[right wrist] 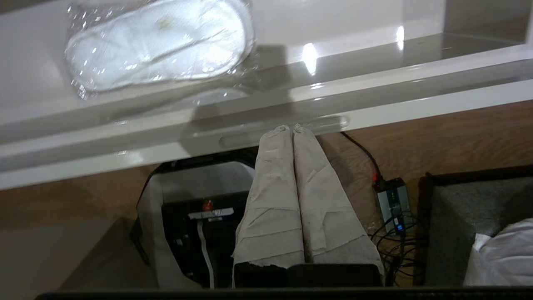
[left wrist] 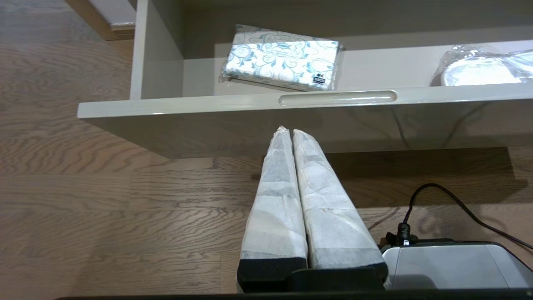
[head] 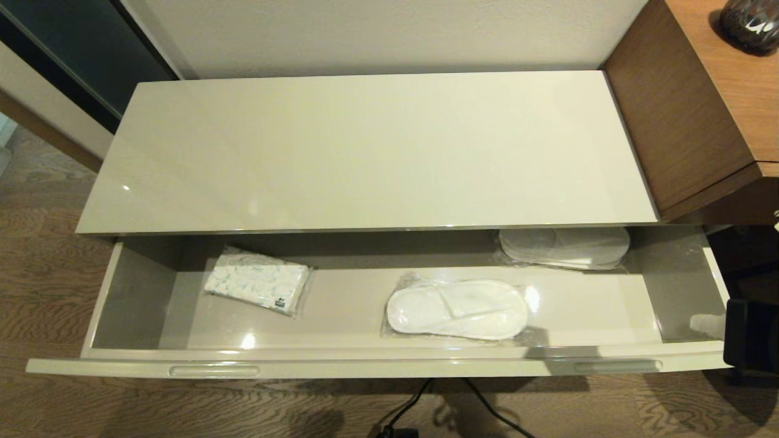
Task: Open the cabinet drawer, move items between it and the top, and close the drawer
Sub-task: Close the drawer
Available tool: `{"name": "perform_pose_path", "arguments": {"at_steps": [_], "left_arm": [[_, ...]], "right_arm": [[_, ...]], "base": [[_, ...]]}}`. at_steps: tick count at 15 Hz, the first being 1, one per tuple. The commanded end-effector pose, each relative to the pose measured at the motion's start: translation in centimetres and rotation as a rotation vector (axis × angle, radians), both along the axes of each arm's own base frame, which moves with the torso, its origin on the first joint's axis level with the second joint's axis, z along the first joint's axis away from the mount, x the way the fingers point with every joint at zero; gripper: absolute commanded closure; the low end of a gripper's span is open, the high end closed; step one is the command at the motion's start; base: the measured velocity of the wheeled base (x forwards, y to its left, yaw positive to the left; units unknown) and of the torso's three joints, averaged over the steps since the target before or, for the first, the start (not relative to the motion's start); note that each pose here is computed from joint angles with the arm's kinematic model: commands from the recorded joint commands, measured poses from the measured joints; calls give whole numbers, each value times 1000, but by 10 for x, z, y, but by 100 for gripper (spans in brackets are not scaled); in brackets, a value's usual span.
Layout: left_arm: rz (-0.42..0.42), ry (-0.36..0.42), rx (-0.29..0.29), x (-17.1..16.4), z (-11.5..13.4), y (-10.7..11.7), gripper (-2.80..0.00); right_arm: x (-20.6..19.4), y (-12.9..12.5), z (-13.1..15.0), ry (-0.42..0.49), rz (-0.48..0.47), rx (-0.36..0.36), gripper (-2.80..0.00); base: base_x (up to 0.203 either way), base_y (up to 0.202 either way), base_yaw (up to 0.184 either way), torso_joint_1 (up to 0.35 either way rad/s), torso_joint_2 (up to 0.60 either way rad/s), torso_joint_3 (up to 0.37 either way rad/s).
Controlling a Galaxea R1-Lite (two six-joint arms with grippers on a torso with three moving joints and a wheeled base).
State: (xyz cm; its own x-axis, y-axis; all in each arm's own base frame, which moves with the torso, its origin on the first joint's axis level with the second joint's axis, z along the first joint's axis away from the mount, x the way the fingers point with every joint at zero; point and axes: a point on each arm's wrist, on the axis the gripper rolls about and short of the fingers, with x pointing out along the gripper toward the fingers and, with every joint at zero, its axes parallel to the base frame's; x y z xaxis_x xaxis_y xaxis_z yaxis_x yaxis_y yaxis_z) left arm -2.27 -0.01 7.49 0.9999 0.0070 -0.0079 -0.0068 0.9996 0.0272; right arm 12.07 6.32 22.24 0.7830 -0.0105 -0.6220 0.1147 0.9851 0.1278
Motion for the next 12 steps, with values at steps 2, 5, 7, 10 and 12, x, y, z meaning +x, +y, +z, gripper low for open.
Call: {"name": "perform_pose_path", "arguments": {"at_steps": [2,5,7,10,12], "left_arm": [[1,1,0,0,0,0,0],[1,1,0,0,0,0,0],[1,1,0,0,0,0,0],[1,1,0,0,0,0,0],[1,1,0,0,0,0,0]], "right_arm": [[-1,4,-7,29,30,-10,0],[3,7,-14,60,31,-7,0],[2,12,-17,73,60,-9,0],[-2,14,-22,88,85,-18,0],[-3,14,-22,87,80,-7,0]], "base": [[0,0,0,0,0,0],[0,0,0,0,0,0],[0,0,0,0,0,0],[0,0,0,0,0,0],[0,0,0,0,0,0]]}}
